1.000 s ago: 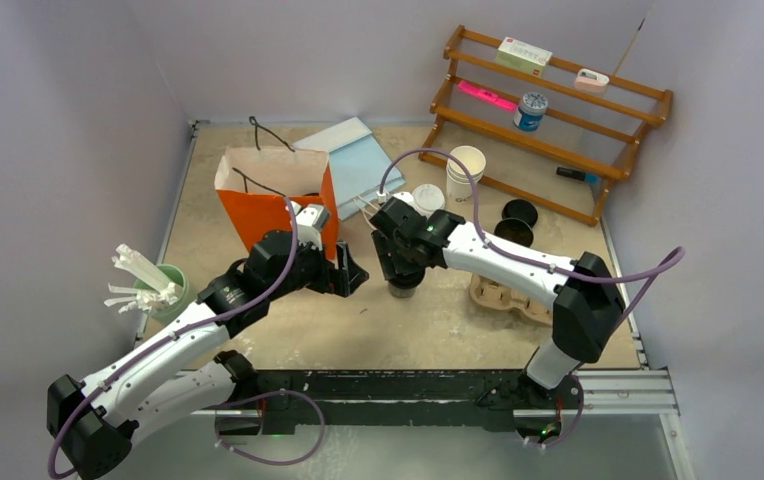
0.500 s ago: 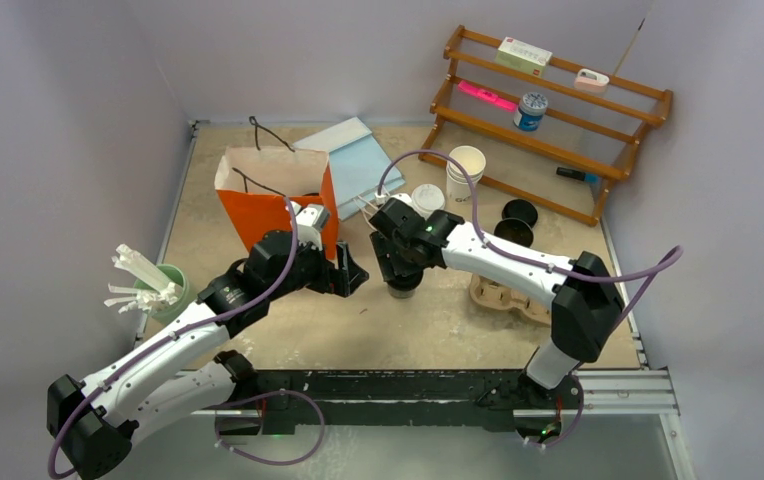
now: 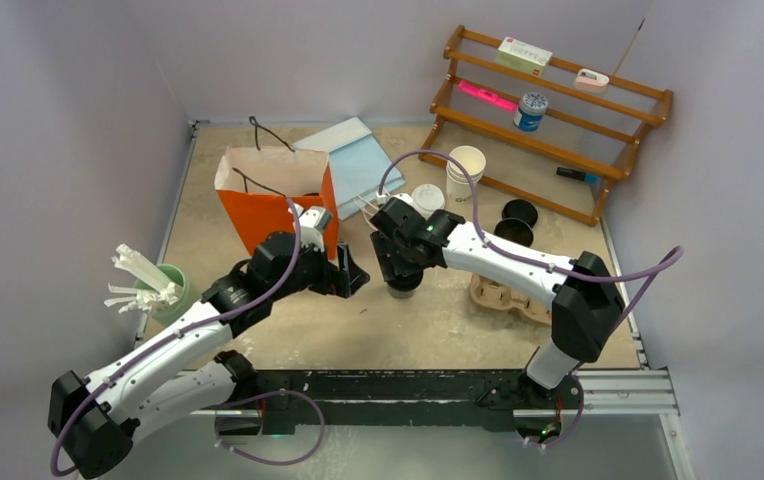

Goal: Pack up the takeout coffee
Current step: Close the cup lid on the coffee cup.

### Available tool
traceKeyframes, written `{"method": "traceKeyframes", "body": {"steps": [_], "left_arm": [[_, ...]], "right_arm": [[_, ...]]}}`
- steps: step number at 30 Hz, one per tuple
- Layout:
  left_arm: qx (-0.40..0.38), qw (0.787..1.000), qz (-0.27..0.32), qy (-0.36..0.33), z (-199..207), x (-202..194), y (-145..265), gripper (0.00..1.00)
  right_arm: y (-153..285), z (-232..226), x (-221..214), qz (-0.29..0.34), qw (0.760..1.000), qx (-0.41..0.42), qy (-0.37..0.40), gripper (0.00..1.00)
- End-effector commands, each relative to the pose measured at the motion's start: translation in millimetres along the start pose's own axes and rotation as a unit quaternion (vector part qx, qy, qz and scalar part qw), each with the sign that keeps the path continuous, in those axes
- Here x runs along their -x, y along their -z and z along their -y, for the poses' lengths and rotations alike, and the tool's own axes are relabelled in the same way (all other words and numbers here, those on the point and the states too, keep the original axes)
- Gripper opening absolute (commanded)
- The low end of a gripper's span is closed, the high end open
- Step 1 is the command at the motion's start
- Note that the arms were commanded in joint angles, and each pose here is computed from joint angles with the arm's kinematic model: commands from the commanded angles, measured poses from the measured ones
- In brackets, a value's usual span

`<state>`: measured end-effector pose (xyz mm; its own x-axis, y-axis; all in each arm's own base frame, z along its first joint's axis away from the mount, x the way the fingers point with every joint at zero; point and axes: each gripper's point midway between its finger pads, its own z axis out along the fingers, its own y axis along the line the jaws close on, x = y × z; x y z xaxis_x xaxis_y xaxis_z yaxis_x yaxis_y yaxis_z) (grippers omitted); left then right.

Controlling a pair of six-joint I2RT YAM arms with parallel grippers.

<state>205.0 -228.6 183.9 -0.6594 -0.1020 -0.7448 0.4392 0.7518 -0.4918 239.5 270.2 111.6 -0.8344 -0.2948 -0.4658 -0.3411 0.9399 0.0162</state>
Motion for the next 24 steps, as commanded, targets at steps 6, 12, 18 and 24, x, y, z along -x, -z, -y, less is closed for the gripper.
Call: {"method": "traceKeyframes", "body": {"steps": [6,12,18,24], "left_arm": [[-0.031,0.998,0.011,0.062,4,-2,-13,0.85],[-0.043,0.995,0.006,0.091,5,-7,-21,0.78],[-0.061,0.989,0.0,0.131,4,-16,-34,0.7],[-0.068,0.983,-0.011,0.17,3,-23,-47,0.68]], "right_arm": [[-16,8,-51,-0.108,0.994,-0.02,0.024,0.54],[-20,6,-67,-0.146,0.988,-0.011,0.04,0.52],[-22,11,-81,-0.173,0.984,-0.015,0.048,0.51],[-27,14,-90,-0.195,0.979,-0.005,0.053,0.51]]}}
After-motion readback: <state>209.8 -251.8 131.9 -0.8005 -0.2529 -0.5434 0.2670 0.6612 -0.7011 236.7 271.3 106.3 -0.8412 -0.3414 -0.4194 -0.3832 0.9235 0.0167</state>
